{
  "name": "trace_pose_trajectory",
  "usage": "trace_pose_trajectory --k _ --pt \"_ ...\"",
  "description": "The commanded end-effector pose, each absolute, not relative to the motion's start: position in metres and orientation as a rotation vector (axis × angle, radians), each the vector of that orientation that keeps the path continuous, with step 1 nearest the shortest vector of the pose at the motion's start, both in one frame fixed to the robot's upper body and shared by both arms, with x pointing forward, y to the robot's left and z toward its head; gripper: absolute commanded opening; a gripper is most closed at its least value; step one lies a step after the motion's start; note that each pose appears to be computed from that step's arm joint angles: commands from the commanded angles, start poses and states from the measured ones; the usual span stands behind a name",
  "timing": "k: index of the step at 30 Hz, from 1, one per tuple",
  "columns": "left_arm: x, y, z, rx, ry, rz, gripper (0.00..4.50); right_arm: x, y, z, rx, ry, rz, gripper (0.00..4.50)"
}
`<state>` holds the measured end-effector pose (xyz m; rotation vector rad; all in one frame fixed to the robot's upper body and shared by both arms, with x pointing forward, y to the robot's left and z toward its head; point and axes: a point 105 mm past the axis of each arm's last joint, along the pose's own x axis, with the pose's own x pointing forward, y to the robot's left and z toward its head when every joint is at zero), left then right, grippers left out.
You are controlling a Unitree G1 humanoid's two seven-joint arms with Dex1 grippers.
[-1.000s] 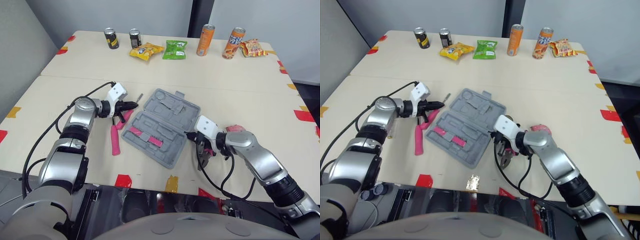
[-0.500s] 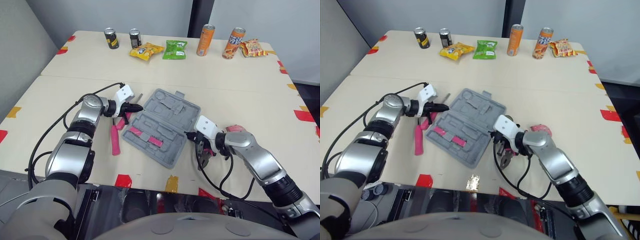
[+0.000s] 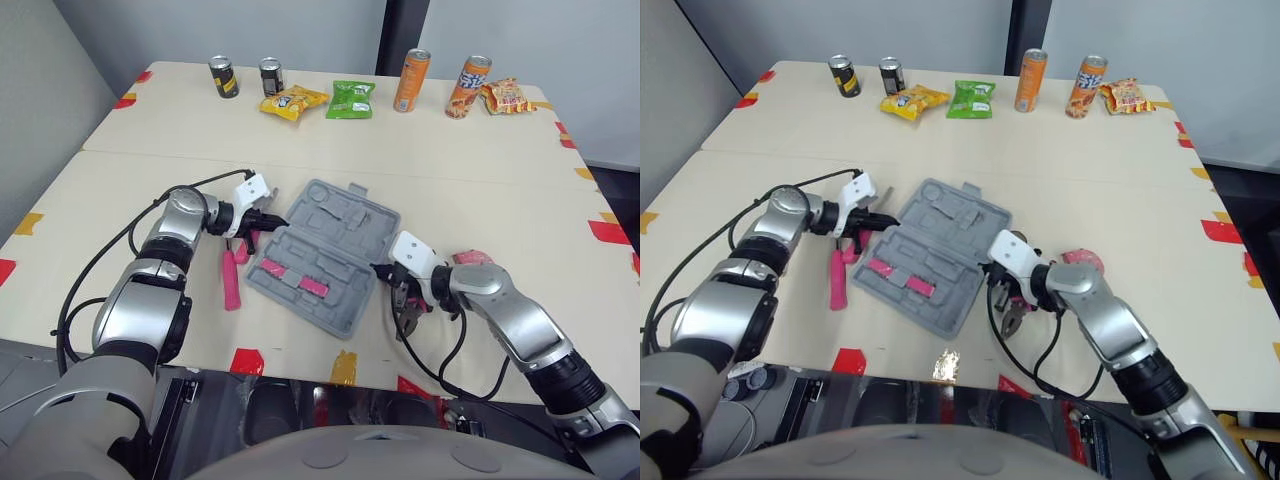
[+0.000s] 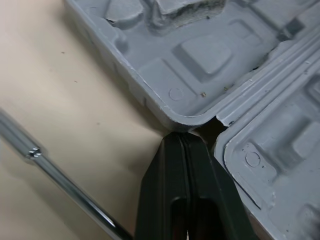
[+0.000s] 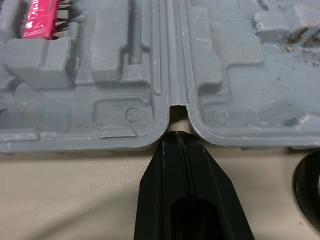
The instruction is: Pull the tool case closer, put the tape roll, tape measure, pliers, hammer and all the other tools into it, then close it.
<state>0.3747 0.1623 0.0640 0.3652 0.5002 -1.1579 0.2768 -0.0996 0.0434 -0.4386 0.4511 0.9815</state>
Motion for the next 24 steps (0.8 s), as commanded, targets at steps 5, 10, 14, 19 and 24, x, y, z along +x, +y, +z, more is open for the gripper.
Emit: trace_pose_trajectory --k 5,10,14,19,24 --pt "0.35 0.147 0.065 0.322 0.544 -1.33 0.05 0.275 -0.098 0.057 -0.427 0.396 1.025 0.0" --pt "0.332 0.145 0.065 0.3 0.566 -1.363 0.05 0.266 -0.1 0.059 -0.414 0.405 1.082 0.0" --pt "0.315 0.145 0.061 0.298 0.609 -1.379 0.05 0.261 -0.101 0.056 -0.413 0.416 1.11 0.0" --pt "0.293 0.149 0.058 0.303 0.662 -1.354 0.05 0.255 -0.1 0.056 -0.411 0.423 1.142 0.0" --pt "0.278 0.156 0.054 0.297 0.693 -1.314 0.05 0.246 -0.095 0.053 -0.397 0.437 1.175 0.0"
